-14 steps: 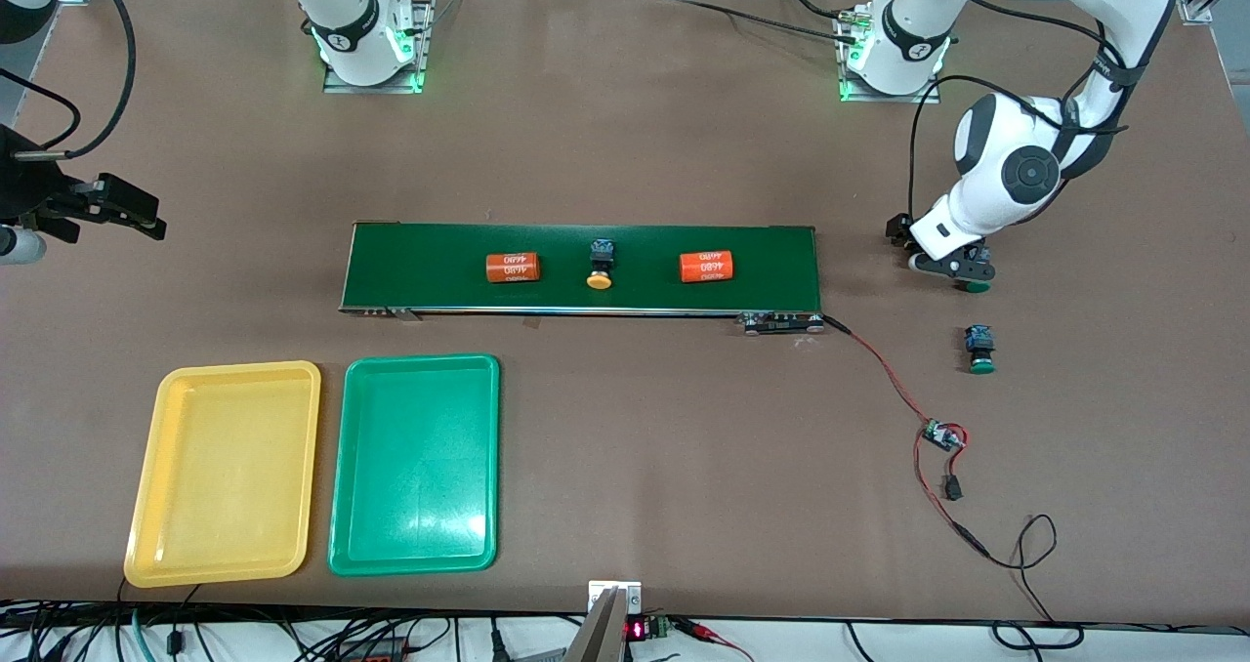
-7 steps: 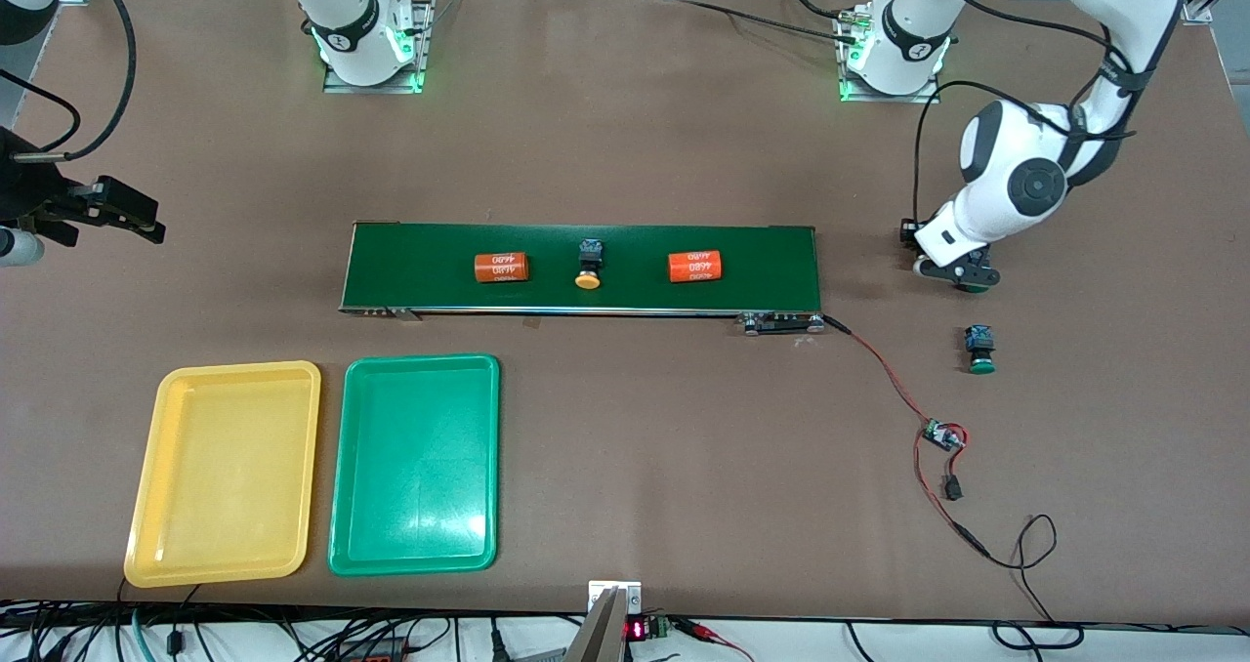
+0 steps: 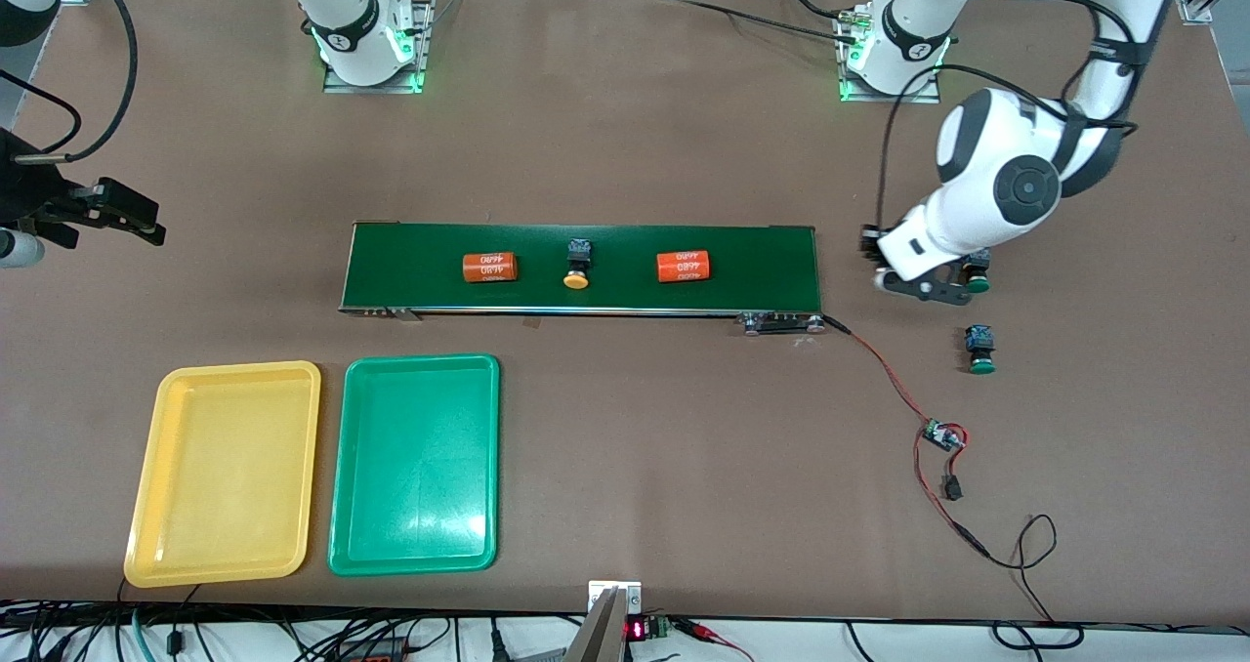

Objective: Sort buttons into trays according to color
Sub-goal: 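Place the green button on the belt while the right gripper approaches, then grasp a yellow button with the right gripper while the left grasps green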

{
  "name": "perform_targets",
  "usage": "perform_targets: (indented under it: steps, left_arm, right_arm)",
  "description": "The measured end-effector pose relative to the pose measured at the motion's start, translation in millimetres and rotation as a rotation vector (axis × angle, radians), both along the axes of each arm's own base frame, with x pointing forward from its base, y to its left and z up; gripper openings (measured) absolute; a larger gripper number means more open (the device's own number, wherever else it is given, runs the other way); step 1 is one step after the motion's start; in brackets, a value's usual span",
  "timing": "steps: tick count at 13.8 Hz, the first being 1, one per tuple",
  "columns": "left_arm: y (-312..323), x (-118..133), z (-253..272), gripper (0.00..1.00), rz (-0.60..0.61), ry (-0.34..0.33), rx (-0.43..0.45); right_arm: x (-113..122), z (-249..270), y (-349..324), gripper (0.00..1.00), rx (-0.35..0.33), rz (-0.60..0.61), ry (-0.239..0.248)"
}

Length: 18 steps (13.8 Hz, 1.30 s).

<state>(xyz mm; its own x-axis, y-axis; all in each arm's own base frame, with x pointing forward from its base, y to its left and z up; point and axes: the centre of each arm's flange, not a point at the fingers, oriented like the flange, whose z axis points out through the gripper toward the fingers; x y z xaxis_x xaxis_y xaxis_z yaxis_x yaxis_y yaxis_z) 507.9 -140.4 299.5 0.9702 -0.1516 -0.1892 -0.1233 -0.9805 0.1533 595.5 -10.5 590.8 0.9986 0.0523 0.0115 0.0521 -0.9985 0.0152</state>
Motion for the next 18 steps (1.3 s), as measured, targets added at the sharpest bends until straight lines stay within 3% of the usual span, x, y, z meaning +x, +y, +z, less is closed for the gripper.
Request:
perform_targets:
  steps: [2, 5, 9, 10, 15, 18]
  left_arm:
    - [-48.6, 1.9, 7.3, 0.41, 0.060, 0.003, -0.050]
    - [-112.1, -2.5, -4.0, 0.41, 0.115, -0.005, -0.064]
    - [-139.6, -11.9, -40.2, 0.42, 0.116, 0.018, -0.074]
    - [-138.8, -11.5, -43.0, 0.46, 0.118, 0.021, -0.073]
    - [-110.1, 8.5, -10.0, 0.96, 0.160, 0.019, -0.048]
    - [-8.8, 40.0, 4.4, 1.00, 0.320, 0.020, 0.008]
  right_arm:
    - [6.4, -4.9, 2.1, 1.00, -0.004, 0.003, -0.018]
    - [15.7, -25.9, 12.8, 1.00, -0.006, 0.015, 0.010]
    - [24.0, -45.2, 35.9, 1.00, -0.015, 0.048, 0.030]
    - [24.0, -44.9, 37.4, 1.00, -0.015, 0.050, 0.029]
    - [23.2, -59.0, 78.2, 1.00, -0.019, 0.103, 0.060]
    - [22.3, -81.4, 129.4, 1.00, -0.036, 0.071, 0.090]
